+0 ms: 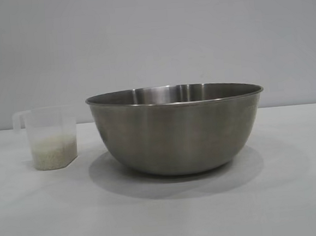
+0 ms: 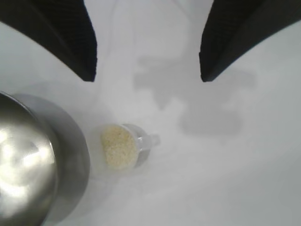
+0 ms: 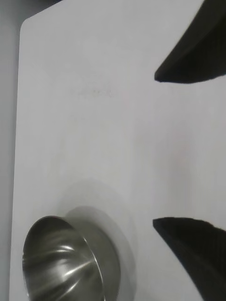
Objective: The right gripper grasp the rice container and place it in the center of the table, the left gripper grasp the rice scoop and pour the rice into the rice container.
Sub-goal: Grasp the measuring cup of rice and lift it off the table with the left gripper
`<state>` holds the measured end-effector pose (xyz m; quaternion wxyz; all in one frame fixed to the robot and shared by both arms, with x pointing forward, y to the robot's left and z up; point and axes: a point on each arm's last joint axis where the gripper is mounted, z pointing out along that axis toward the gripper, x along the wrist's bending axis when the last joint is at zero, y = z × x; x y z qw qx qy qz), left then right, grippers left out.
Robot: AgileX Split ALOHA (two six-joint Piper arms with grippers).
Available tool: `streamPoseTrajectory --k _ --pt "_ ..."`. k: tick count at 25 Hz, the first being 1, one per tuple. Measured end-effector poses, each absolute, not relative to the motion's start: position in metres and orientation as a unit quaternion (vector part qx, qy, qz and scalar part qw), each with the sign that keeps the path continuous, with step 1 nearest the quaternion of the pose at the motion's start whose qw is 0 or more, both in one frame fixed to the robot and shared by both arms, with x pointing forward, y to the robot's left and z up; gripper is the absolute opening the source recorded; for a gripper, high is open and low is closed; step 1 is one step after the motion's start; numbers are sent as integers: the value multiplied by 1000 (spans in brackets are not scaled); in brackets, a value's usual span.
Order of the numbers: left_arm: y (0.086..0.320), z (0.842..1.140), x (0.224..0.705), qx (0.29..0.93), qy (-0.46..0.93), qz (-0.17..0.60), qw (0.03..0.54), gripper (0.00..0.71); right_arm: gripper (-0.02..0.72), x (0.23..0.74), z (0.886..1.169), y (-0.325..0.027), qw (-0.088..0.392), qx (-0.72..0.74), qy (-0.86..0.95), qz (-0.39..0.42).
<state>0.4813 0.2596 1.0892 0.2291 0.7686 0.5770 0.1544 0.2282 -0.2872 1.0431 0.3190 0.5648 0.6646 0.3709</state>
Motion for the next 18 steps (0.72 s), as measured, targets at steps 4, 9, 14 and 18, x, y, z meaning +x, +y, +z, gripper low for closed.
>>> streamPoseTrajectory --k 4,9,14,18 --pt "263 1063 461 754 579 180 252 417 525 228 1043 -287 319 565 665 371" --pt "265 1029 445 727 590 202 288 417 525 228 1043 -287 319 565 665 371" --pt "265 1010 442 686 614 209 331 417 525 228 1043 -287 319 565 665 371" --pt "269 998 440 660 620 240 351 417 525 228 1043 -287 319 565 665 371"
